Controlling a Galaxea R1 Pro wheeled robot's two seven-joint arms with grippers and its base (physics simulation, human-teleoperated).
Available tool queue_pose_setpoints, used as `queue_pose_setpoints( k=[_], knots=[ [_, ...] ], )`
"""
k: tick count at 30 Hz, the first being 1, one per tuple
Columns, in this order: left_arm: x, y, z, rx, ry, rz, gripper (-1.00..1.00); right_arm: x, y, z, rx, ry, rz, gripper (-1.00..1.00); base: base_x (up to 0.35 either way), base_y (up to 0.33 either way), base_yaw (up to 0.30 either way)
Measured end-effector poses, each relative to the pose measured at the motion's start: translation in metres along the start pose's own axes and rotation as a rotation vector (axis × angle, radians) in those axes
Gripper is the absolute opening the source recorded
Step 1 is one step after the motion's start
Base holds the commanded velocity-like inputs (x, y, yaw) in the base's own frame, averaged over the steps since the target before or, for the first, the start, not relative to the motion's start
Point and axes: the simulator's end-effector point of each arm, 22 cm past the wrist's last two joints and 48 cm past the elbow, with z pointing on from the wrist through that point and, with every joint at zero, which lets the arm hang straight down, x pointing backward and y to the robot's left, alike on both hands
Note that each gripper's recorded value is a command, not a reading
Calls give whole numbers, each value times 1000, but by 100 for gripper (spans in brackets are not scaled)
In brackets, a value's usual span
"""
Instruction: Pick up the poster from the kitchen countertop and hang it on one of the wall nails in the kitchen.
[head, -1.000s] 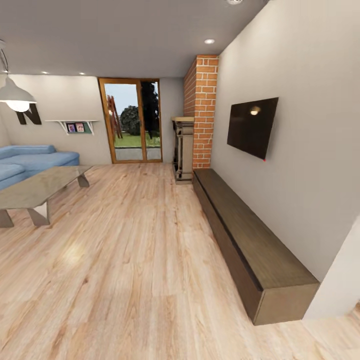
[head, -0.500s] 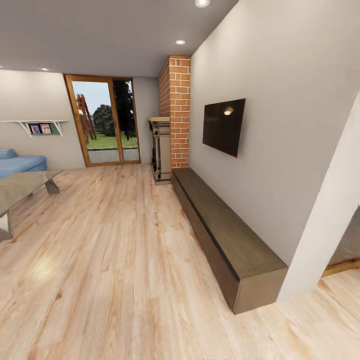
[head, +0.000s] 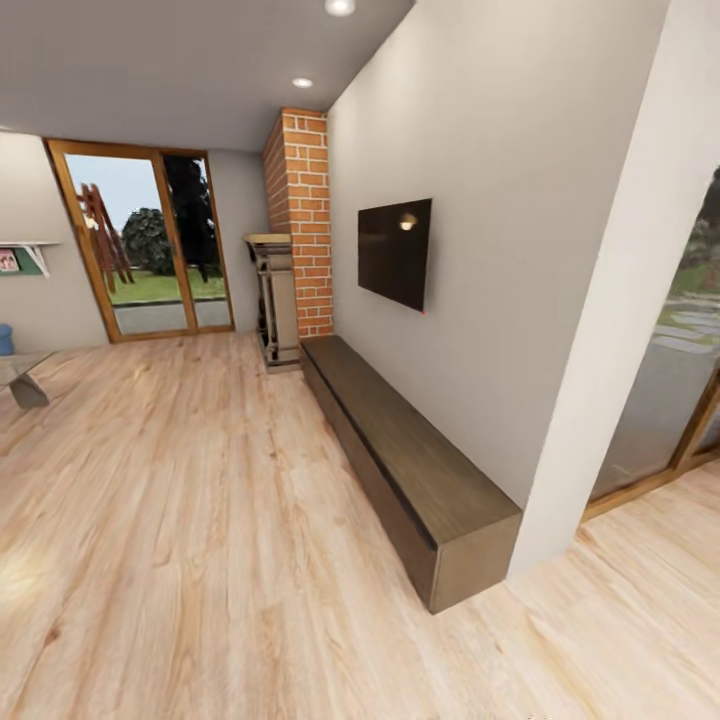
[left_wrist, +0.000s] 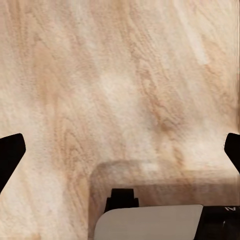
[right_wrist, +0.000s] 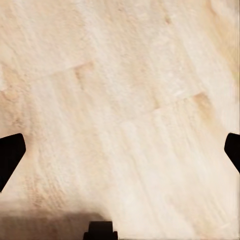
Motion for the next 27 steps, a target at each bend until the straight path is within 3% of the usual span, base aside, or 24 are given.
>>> queue_pose_setpoints(
  k=[15, 27],
  knots=[
    [0, 0, 0, 0, 0, 0, 100, 0, -2, 0, 3, -1, 2, 100, 0, 0, -300],
    [0, 0, 0, 0, 0, 0, 100, 1, -14, 0, 34, 1, 43, 100, 0, 0, -300]
  ],
)
